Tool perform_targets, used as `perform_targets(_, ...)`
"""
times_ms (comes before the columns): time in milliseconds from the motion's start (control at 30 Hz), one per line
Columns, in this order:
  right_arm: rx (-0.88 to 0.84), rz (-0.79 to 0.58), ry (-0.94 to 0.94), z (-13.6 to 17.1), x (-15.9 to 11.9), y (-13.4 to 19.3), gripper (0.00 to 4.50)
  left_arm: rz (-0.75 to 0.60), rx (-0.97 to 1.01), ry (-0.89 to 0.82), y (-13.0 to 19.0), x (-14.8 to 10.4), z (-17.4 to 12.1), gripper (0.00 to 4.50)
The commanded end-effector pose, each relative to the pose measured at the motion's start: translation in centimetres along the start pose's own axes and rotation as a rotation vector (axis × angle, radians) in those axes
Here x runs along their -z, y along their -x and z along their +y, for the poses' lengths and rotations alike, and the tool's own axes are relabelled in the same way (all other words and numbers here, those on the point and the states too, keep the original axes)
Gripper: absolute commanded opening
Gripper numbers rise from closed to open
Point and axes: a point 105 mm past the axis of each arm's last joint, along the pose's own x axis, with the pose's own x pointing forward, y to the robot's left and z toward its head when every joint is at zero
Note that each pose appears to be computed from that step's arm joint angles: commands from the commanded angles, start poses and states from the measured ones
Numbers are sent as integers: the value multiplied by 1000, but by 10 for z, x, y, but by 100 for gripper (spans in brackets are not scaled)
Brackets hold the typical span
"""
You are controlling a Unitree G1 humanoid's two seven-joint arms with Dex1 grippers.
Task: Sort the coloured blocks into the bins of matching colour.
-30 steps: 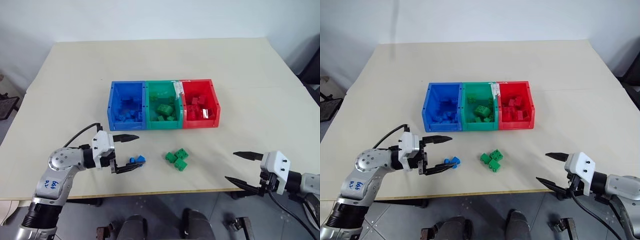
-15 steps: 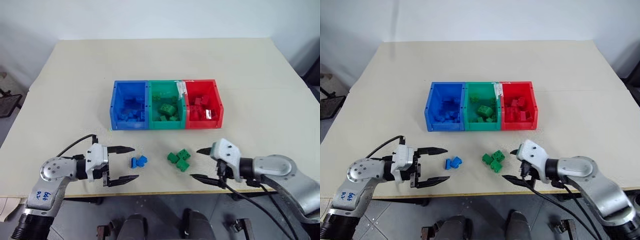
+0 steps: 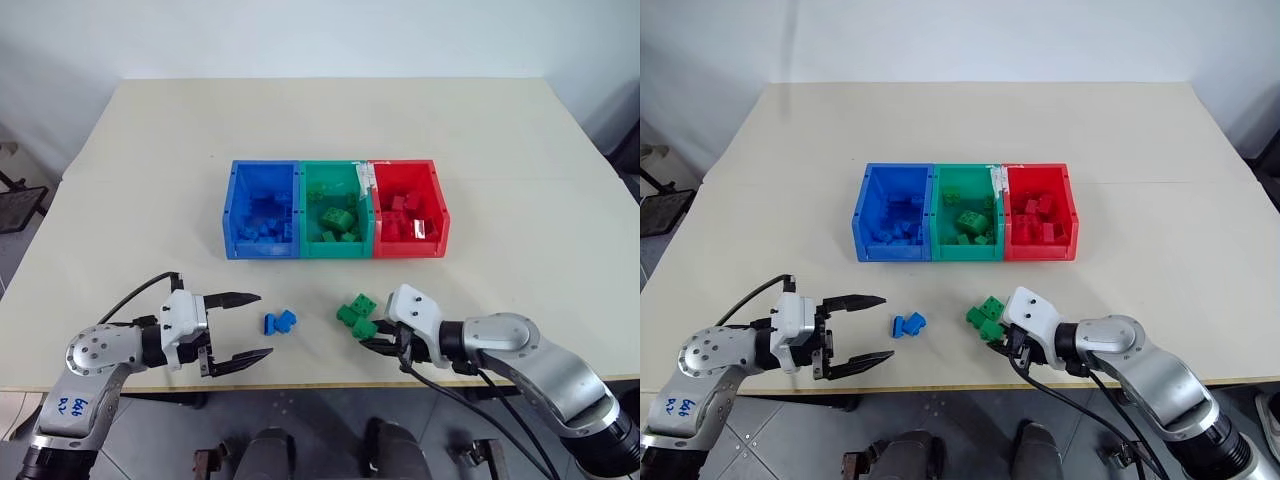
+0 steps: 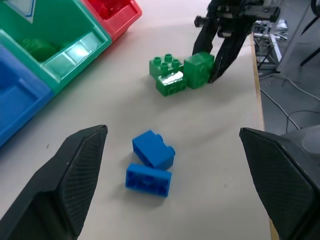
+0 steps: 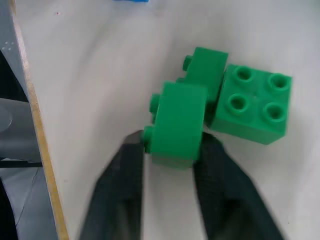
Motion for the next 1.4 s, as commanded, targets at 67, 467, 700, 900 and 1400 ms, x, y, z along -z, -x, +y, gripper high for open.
perform_targets(67, -91, -154, 56, 6, -34, 21, 85, -95, -82, -24, 5, -20, 4, 450)
perform_targets(467, 323, -375, 89, -108, -123, 2, 85, -62, -431, 11, 44, -11, 17, 450)
perform_targets(700, 337, -422, 98, -122, -134, -7, 254, -33, -499, 19, 56, -6, 23, 450)
perform_targets(900, 255, -457, 228, -102, -121, 15, 446, -60, -451, 38, 47, -10, 26, 450)
perform_targets(1400, 217, -87, 300, -56, 38, 125, 446, -22, 123, -21, -34, -13, 5, 450)
